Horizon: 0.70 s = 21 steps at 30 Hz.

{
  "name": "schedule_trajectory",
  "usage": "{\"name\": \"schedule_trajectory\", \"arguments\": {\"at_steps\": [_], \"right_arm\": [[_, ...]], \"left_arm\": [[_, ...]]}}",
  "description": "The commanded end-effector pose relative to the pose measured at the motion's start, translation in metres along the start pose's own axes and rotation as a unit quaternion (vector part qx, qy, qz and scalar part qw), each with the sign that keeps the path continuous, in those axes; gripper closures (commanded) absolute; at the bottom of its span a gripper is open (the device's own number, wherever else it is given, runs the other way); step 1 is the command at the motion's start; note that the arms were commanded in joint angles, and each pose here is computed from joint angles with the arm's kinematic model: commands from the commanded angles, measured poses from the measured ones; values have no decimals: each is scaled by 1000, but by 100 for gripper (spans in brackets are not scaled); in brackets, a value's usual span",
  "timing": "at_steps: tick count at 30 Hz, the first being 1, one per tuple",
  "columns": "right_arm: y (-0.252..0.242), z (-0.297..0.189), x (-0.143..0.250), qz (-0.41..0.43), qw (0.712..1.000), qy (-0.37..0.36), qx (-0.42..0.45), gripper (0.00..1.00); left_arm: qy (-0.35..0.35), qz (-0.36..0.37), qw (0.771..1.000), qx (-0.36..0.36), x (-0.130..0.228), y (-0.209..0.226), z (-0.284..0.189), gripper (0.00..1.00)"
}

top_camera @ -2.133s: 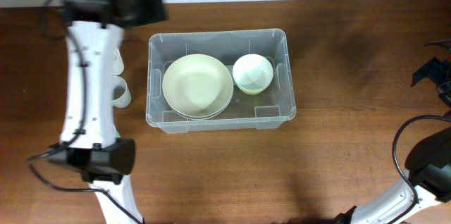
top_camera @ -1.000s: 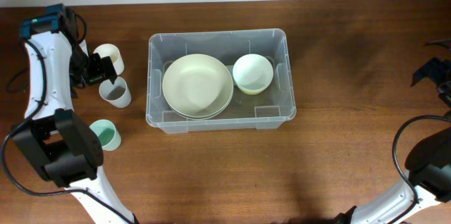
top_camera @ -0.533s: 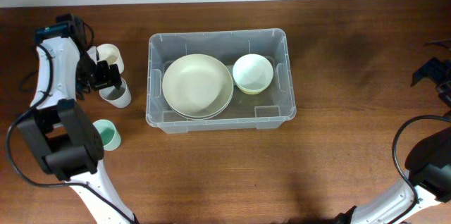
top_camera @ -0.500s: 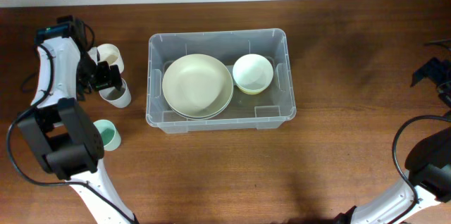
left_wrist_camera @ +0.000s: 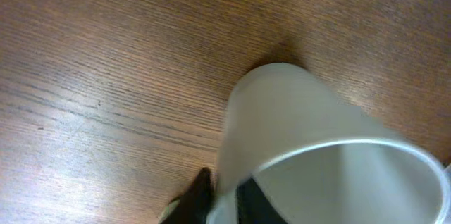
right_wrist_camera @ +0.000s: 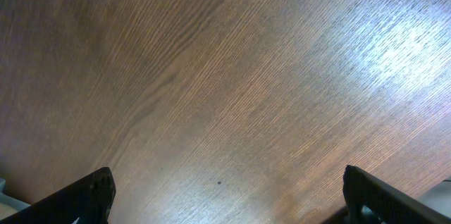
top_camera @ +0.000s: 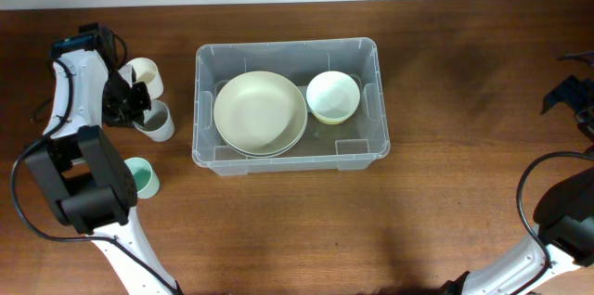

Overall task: Pack container
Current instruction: 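Close the left gripper on the grey cup rim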

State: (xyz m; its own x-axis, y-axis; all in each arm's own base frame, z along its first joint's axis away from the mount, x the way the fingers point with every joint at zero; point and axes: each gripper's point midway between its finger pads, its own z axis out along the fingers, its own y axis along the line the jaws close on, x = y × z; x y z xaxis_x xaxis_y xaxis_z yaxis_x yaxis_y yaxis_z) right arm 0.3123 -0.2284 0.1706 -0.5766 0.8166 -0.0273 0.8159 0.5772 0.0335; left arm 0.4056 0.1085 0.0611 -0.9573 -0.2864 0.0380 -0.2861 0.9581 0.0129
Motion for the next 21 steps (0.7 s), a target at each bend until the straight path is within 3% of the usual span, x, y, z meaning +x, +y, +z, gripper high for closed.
{"name": "schedule_trajectory", "arguments": {"at_steps": [1, 6, 10, 21], "right_arm": [[-2, -8, 1, 4, 1000, -12, 1, 1], [-2, -8, 1, 4, 1000, -12, 1, 1], [-2, -8, 1, 4, 1000, -12, 1, 1], [-2, -8, 1, 4, 1000, -12, 1, 1]], "left_arm": [[13, 0, 1000, 12, 2, -3, 9, 96], [24, -7, 1000, 8, 7, 0, 9, 99], [27, -79, 996, -34, 10, 24, 8, 99], [24, -172, 985, -11, 13, 84, 8, 99]]}}
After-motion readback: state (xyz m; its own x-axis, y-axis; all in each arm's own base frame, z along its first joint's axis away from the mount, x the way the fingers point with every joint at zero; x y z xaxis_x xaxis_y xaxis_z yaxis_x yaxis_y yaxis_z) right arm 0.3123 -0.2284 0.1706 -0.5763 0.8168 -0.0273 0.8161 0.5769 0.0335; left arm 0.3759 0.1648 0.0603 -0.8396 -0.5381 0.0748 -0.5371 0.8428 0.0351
